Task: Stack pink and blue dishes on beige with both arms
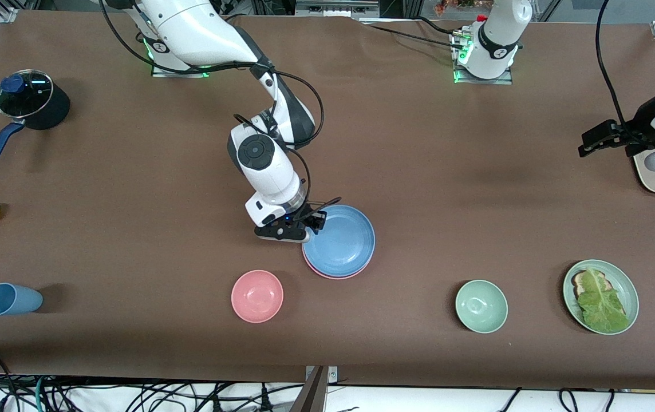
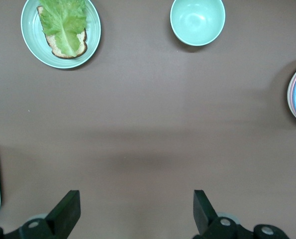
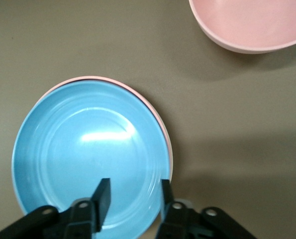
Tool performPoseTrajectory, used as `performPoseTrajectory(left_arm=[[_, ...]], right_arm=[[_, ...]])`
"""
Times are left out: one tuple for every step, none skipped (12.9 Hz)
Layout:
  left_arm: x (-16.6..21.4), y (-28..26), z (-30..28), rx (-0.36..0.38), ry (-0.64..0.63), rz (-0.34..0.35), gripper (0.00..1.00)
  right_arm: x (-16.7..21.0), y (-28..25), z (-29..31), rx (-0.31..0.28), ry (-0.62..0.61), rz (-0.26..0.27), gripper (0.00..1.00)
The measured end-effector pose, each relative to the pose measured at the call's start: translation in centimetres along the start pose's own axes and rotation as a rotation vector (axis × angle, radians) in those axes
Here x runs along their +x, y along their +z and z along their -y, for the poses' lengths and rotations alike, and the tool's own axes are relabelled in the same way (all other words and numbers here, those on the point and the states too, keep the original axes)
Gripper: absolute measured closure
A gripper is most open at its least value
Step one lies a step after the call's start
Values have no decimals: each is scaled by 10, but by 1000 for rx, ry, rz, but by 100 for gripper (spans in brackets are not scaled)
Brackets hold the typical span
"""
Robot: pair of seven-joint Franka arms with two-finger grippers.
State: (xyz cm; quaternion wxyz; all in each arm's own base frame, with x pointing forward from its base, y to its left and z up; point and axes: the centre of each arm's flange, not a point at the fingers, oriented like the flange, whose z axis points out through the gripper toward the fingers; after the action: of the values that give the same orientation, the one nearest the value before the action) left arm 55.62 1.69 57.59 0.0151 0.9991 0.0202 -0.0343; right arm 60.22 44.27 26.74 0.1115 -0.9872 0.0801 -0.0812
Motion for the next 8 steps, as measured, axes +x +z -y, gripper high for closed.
performPoseTrajectory(left_arm=[[-1, 0, 1, 12, 4, 5, 0], [-1, 0, 2, 21, 7, 6, 0], [-1, 0, 3, 25, 8, 7, 0], [-1, 0, 3, 25, 9, 7, 0], [-1, 0, 3, 26, 10, 7, 0], [-1, 0, 3, 26, 10, 7, 0], [-1, 0, 3, 26, 10, 7, 0], [-1, 0, 3, 26, 10, 7, 0]], right_arm=[[1, -1, 0, 0, 0, -2, 34], [3, -2, -1, 0, 3, -5, 25], [8, -5, -4, -5, 8, -7, 14], [15, -12, -9, -19, 16, 0, 4], [26, -24, -18, -47, 26, 15, 0], [41, -41, -32, -81, 24, 28, 0], [57, -62, -49, -112, 8, 38, 0], [71, -84, -65, -136, -8, 48, 0]])
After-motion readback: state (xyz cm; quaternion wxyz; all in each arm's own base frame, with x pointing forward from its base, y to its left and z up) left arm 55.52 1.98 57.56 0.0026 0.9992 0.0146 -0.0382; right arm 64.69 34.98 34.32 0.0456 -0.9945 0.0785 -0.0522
